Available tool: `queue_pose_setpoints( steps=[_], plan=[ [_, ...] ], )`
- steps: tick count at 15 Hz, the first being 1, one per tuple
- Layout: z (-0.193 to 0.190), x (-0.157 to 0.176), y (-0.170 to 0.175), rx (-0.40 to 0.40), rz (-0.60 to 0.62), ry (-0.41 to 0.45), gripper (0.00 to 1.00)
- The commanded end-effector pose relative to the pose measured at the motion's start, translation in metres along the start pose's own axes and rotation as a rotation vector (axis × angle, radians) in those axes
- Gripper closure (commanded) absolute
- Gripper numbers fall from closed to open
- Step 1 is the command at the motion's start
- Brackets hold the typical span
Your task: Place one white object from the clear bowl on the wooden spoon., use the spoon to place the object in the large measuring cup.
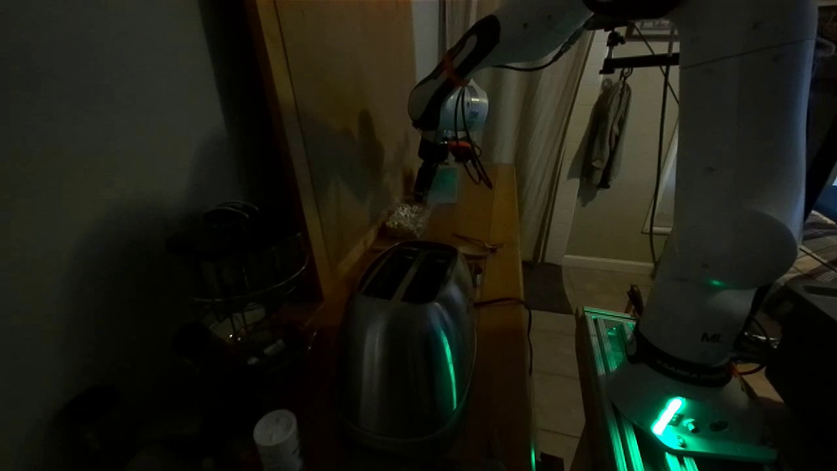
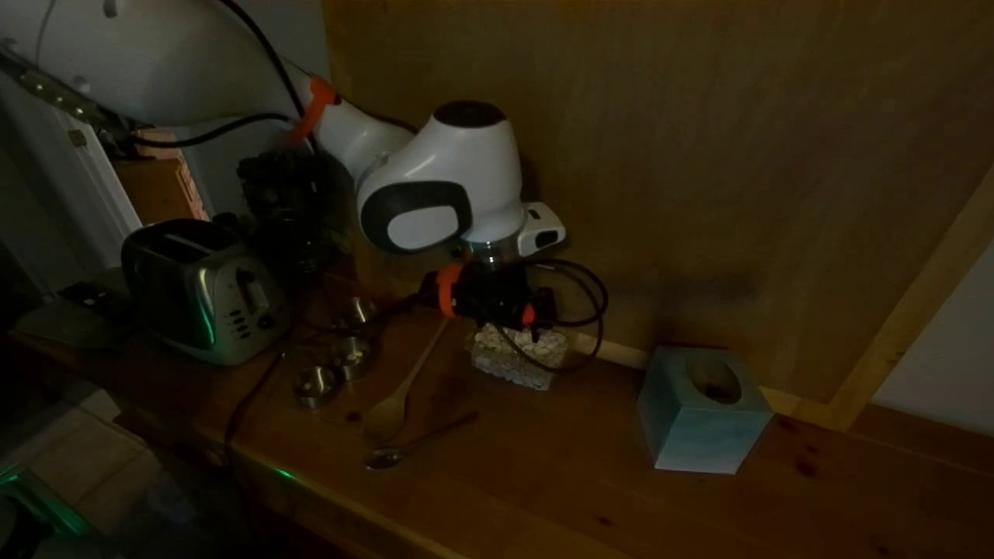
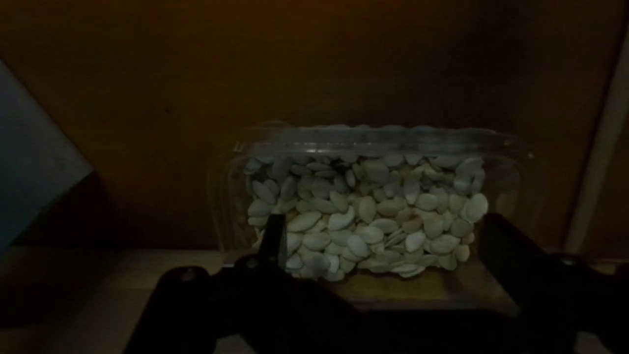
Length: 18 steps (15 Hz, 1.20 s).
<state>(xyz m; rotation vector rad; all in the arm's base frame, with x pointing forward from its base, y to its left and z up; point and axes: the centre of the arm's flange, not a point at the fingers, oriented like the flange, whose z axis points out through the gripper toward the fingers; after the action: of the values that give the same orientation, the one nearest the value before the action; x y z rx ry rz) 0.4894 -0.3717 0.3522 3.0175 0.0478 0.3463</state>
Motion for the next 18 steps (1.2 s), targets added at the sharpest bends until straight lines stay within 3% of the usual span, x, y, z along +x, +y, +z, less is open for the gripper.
queue_pose_setpoints(
  steps=[1,4,5,7,11,13,14,15,17,18],
  plan=[
    [0.020,0.007,0.007,0.021,0.022,0.007,0.00],
    [0.032,0.006,0.004,0.046,0.024,0.004,0.00],
    [0.037,0.005,0.001,0.050,0.024,0.012,0.19],
    [0.045,0.007,-0.001,0.066,0.034,0.023,0.20],
    [0.058,0.013,-0.003,0.068,0.057,0.051,0.32],
    [0.064,0.016,-0.003,0.070,0.070,0.064,0.17],
    [0.067,0.016,-0.002,0.072,0.078,0.068,0.18],
    [0.069,0.018,-0.002,0.071,0.082,0.073,0.43],
    [0.072,0.020,0.000,0.069,0.089,0.085,0.44],
    [0.073,0.020,-0.001,0.066,0.090,0.091,0.51]
  ],
)
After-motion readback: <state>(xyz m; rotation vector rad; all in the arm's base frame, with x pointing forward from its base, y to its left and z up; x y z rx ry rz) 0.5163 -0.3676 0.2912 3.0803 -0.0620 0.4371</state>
